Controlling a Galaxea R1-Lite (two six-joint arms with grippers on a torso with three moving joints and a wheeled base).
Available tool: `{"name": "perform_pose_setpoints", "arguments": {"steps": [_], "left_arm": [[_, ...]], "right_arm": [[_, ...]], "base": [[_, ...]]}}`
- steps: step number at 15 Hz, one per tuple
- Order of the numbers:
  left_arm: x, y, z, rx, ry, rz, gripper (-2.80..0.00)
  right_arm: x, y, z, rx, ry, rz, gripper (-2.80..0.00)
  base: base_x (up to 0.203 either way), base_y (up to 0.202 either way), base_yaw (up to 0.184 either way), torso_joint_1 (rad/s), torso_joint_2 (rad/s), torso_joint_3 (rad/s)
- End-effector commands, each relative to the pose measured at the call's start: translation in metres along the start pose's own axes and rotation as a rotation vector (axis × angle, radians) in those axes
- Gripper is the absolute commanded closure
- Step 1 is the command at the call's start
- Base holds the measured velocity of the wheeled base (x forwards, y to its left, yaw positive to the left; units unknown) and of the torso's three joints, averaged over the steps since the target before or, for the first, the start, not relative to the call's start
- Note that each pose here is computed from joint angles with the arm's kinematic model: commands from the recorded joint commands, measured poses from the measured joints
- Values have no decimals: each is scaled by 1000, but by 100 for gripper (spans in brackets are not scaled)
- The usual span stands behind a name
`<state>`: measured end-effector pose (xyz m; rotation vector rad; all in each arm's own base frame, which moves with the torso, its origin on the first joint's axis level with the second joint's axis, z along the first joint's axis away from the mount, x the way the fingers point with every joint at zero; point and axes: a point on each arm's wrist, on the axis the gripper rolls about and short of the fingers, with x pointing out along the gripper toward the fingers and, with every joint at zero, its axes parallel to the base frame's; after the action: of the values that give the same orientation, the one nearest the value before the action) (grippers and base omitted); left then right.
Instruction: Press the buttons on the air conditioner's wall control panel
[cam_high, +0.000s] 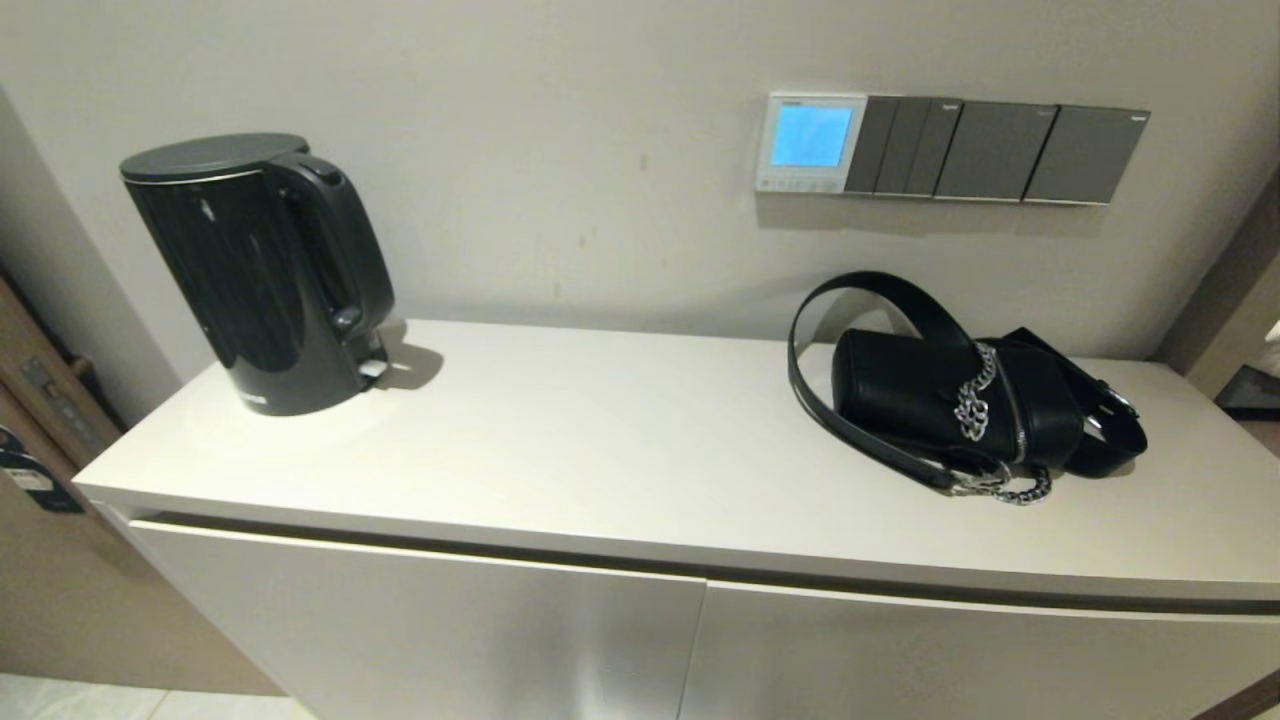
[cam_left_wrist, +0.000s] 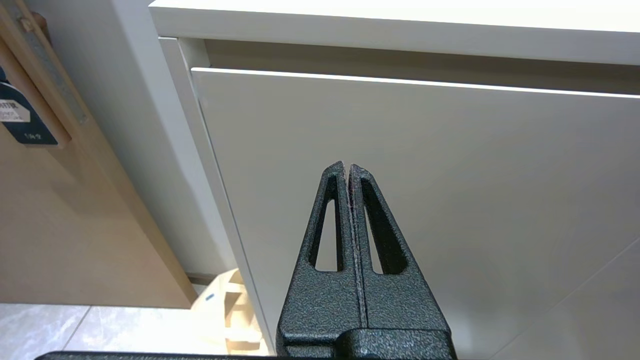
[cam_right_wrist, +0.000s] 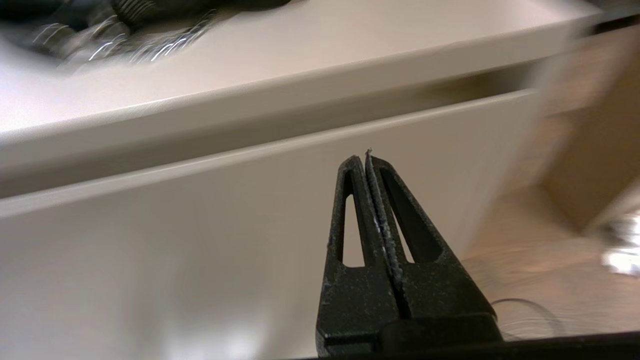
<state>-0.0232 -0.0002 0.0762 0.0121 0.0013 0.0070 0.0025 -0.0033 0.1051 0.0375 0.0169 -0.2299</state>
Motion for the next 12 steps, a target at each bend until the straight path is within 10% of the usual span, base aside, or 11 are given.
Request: {"name": "perform_pose_setpoints", "arguments": {"steps": [1,12], "left_arm": [[0,0,0,0,2,0,0],[0,0,0,0,2,1,0]], "right_arm": [[0,3,-2,11,21,115,0],[-1,5,-8,-16,88,280,0]], "base": [[0,0,0,0,0,0],[0,0,0,0,0,0]]}}
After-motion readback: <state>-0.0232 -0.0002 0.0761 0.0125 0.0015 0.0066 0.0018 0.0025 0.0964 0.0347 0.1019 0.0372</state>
